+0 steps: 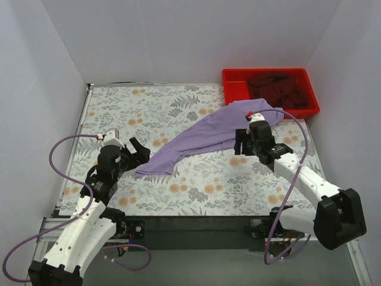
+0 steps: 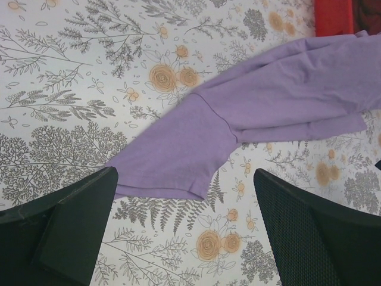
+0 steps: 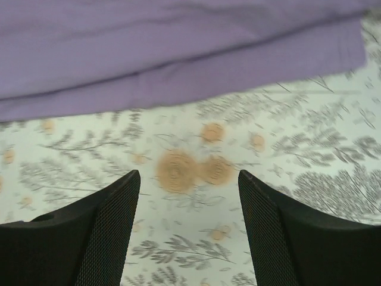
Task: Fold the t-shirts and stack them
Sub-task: Move the tshirt to the center of the board
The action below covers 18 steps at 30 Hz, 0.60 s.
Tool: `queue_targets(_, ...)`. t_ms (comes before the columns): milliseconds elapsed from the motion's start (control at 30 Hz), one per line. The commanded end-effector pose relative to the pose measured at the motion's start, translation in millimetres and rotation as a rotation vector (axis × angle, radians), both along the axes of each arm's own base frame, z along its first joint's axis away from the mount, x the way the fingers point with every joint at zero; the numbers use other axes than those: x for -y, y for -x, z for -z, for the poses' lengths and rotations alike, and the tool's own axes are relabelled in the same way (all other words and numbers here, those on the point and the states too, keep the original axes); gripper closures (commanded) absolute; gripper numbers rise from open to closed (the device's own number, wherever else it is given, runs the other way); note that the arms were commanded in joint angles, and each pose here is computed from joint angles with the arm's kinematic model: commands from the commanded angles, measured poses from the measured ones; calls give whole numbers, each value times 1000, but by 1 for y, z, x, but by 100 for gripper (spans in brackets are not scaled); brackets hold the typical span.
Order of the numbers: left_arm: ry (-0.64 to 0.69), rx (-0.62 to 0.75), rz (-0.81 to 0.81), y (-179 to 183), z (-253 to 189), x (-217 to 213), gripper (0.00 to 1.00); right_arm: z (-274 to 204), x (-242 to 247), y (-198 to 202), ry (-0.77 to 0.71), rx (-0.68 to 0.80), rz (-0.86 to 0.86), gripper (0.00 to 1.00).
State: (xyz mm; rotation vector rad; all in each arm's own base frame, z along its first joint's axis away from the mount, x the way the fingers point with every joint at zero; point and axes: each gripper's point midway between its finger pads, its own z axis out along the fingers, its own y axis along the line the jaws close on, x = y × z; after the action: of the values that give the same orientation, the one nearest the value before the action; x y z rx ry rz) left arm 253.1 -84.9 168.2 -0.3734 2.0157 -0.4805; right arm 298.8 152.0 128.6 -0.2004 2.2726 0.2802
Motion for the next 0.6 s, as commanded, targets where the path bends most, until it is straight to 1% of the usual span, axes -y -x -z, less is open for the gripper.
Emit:
queue_targets(0,3,-1,13,-2,-6,3,2,12,45,-19,-43,16,170,27)
queue_targets(67,0,-4,12,-3,-5,2,2,25,74,-27,-23,9,270,27)
queue_targets(100,-1,-3,8,-3,-4,1,2,35,84,-31,-6,-13,301,27)
queue_targets(167,-2,-2,8,-2,-5,1,2,37,98,-47,-6,-4,352,27)
queue_targets(200,-1,1,7,-2,-5,1,2,46,110,-53,5,-28,385,27)
queue_targets(233,-2,0,3,-2,-5,1,2,40,113,-65,1,-3,395,27)
queue_targets(300,-1,-2,6,-2,-4,1,2,50,120,-75,18,-23,399,28)
queue_targets(333,-2,-2,5,-2,-4,1,2,43,120,-86,12,-6,396,28)
queue_targets(500,-5,1,0,-3,-5,0,2,56,127,-106,52,-38,405,28)
queue_targets(567,-4,2,-2,-3,-6,0,2,50,129,-120,52,-2,410,30)
